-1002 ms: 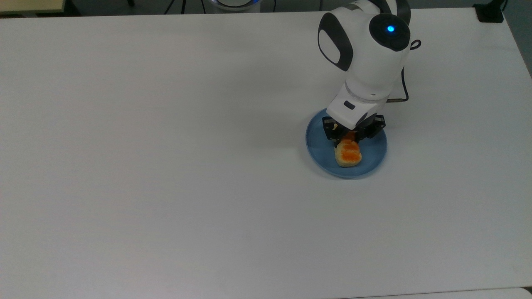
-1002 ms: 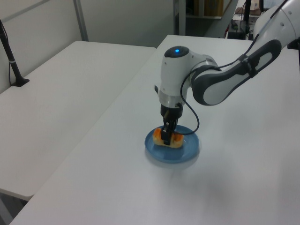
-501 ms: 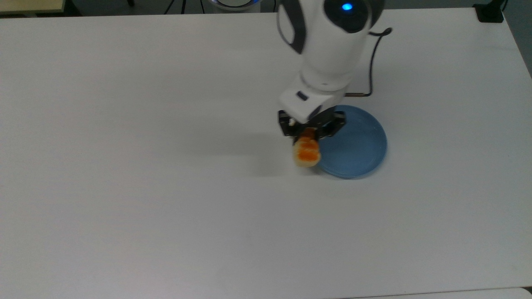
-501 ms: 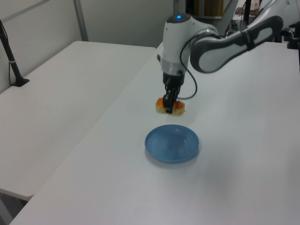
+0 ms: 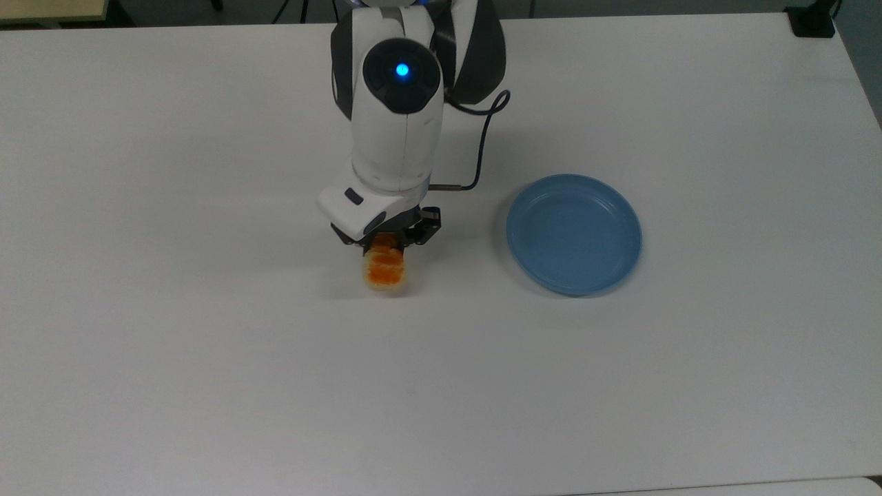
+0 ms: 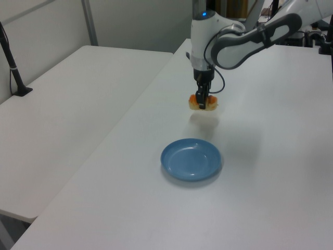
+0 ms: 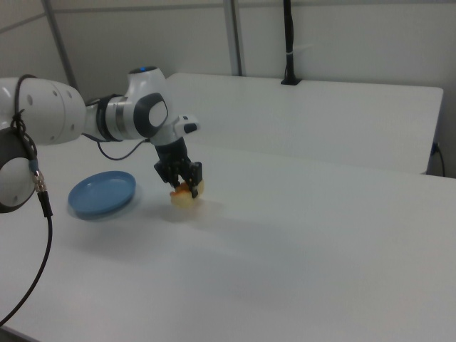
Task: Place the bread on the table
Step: 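Lift the bread roll off the plate and carry it beside the plate, then lower the bread roll onto the table, open the gripper, raise it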
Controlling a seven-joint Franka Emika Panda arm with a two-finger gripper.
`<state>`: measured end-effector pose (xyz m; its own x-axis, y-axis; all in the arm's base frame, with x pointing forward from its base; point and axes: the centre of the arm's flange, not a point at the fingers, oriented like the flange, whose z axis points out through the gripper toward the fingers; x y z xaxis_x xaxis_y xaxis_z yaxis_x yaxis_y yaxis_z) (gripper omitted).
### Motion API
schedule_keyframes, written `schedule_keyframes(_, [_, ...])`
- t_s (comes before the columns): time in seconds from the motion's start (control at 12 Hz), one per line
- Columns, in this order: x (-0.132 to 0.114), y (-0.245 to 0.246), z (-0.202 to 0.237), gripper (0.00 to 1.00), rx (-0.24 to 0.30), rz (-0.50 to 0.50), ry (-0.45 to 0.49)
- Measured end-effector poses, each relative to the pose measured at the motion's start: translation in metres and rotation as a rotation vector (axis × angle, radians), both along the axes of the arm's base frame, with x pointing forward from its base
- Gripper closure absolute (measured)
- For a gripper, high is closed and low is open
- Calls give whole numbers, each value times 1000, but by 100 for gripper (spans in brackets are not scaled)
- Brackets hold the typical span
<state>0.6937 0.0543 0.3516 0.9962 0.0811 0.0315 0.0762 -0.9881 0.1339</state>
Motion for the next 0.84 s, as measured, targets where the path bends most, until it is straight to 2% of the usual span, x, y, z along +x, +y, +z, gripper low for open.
schedule_keyframes(0.08, [0,-4,-15,49,-17,6,19])
schedule_keyframes(0.17, [1,-3,-29,43,-23,13,32])
schedule_keyframes(0.33, [3,-8,-37,13,-23,8,34])
schedule_keyframes(0.42, [5,-11,-28,1,-22,3,19])
schedule_keyframes(0.58, [9,-9,7,0,-9,-3,-34])
schedule_keyframes(0.84, [-12,2,81,0,20,-31,-21])
